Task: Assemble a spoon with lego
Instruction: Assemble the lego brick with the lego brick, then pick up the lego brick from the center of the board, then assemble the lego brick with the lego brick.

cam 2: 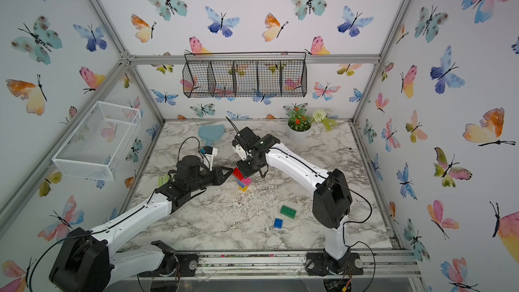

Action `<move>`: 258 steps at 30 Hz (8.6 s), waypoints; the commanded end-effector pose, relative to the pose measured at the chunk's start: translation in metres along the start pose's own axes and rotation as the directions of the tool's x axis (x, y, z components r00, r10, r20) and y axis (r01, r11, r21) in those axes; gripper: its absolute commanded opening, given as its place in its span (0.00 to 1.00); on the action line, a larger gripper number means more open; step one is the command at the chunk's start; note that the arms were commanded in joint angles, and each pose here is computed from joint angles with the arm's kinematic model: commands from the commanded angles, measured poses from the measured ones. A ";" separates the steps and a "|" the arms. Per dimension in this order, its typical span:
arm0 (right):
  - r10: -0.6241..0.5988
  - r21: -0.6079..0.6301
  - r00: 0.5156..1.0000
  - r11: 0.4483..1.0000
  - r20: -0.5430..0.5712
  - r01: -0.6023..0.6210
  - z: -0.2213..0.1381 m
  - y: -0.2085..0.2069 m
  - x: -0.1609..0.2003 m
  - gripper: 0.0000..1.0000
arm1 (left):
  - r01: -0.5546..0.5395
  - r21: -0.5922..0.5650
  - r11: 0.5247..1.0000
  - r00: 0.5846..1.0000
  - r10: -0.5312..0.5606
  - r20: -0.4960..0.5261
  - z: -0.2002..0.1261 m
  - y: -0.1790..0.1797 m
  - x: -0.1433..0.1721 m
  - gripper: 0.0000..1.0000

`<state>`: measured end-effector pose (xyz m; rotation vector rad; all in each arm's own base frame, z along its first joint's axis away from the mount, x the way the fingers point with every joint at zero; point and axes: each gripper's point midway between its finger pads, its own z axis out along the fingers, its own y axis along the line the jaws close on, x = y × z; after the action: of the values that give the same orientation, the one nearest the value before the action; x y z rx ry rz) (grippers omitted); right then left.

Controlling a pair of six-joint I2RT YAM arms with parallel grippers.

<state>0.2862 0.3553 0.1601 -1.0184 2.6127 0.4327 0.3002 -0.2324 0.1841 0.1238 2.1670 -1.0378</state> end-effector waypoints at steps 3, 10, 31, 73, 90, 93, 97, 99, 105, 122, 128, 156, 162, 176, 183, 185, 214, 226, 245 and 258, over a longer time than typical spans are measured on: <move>0.025 -0.046 1.000 0.999 -0.015 -0.026 0.011 0.004 0.003 0.01 | -0.029 0.032 0.999 0.999 0.030 -0.036 0.011 -0.006 -0.001 0.10; 0.033 -0.051 0.999 0.998 -0.030 -0.034 0.019 0.003 0.007 0.01 | -0.037 0.037 0.999 0.997 0.039 -0.072 0.025 -0.007 0.004 0.09; 0.032 -0.053 0.998 0.998 -0.060 -0.035 0.029 0.000 0.015 0.01 | -0.038 0.015 0.999 0.992 0.039 -0.120 0.043 0.003 0.013 0.09; 0.041 -0.127 0.999 0.991 -0.008 -0.042 0.026 0.013 -0.004 0.02 | -0.039 0.039 0.998 0.994 0.042 -0.097 0.037 -0.006 0.005 0.12; 0.053 -0.142 0.992 0.989 0.116 -0.037 -0.022 0.020 -0.027 0.14 | -0.032 0.054 0.998 0.996 0.027 0.087 -0.020 -0.030 -0.048 0.41; 0.103 -0.093 0.989 0.991 0.110 -0.093 -0.038 0.003 -0.015 0.33 | -0.030 0.065 0.997 0.992 0.022 0.122 -0.041 -0.032 -0.056 0.57; 0.275 0.031 0.958 0.960 0.085 -0.278 -0.061 -0.042 0.036 0.66 | -0.055 0.048 0.997 0.986 0.047 0.160 -0.071 -0.032 -0.052 0.84; 0.361 0.139 0.928 0.918 0.094 -0.371 -0.070 -0.070 0.071 0.82 | -0.066 0.044 0.997 0.984 0.058 0.167 -0.081 -0.032 -0.044 0.92; 0.493 0.230 0.868 0.840 0.050 -0.491 -0.060 -0.097 0.160 0.99 | -0.075 0.054 0.996 0.982 0.064 0.177 -0.104 -0.028 -0.016 0.99; 0.551 0.347 0.803 0.816 -0.227 -0.462 0.011 -0.101 0.255 0.90 | -0.037 0.056 0.998 0.988 0.028 0.153 -0.105 -0.014 0.011 0.99; 0.540 0.364 0.796 0.824 -0.273 -0.434 0.025 -0.101 0.260 0.88 | -0.025 0.050 0.998 0.991 0.018 0.132 -0.101 -0.009 0.017 0.98; 0.489 0.395 0.836 0.839 -0.249 -0.374 0.032 -0.115 0.223 0.49 | -0.028 0.043 0.999 0.996 0.024 0.084 -0.093 -0.002 0.027 0.97; 0.497 0.377 0.835 0.839 -0.238 -0.392 0.026 -0.111 0.225 0.54 | -0.025 0.045 0.999 0.997 0.022 0.080 -0.092 -0.002 0.029 0.97; 0.495 0.356 0.833 0.846 -0.247 -0.397 0.035 -0.108 0.229 0.40 | -0.019 0.041 0.999 0.997 0.016 0.076 -0.092 0.001 0.032 0.96; 0.487 0.351 0.833 0.852 -0.262 -0.388 0.040 -0.108 0.230 0.34 | -0.021 0.039 0.999 0.997 0.018 0.076 -0.092 0.002 0.033 0.96; 0.487 0.351 0.832 0.853 -0.265 -0.387 0.040 -0.108 0.229 0.34 | -0.021 0.038 0.999 0.997 0.019 0.075 -0.092 0.002 0.034 0.96; 0.105 0.177 0.993 0.980 -0.056 -0.093 -0.039 -0.090 0.059 0.02 | 0.039 -0.009 0.999 0.996 -0.038 0.079 -0.091 0.021 0.048 0.97; -0.061 0.035 0.997 0.997 -0.052 0.063 -0.021 -0.037 0.000 0.02 | 0.178 -0.089 0.980 0.980 -0.169 0.103 -0.089 0.051 0.065 0.97; -0.171 0.008 0.981 0.985 -0.093 0.173 0.008 0.001 -0.015 0.02 | 0.163 -0.092 0.982 0.983 -0.155 0.094 -0.090 0.055 0.073 0.97; -0.190 0.001 0.976 0.981 -0.107 0.192 0.020 0.008 -0.015 0.02 | 0.157 -0.091 0.983 0.985 -0.149 0.092 -0.090 0.054 0.073 0.97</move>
<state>0.2980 0.3737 0.1531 -1.2748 2.5642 0.3282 0.2167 -0.1488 0.1421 -0.1435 2.1671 -1.0149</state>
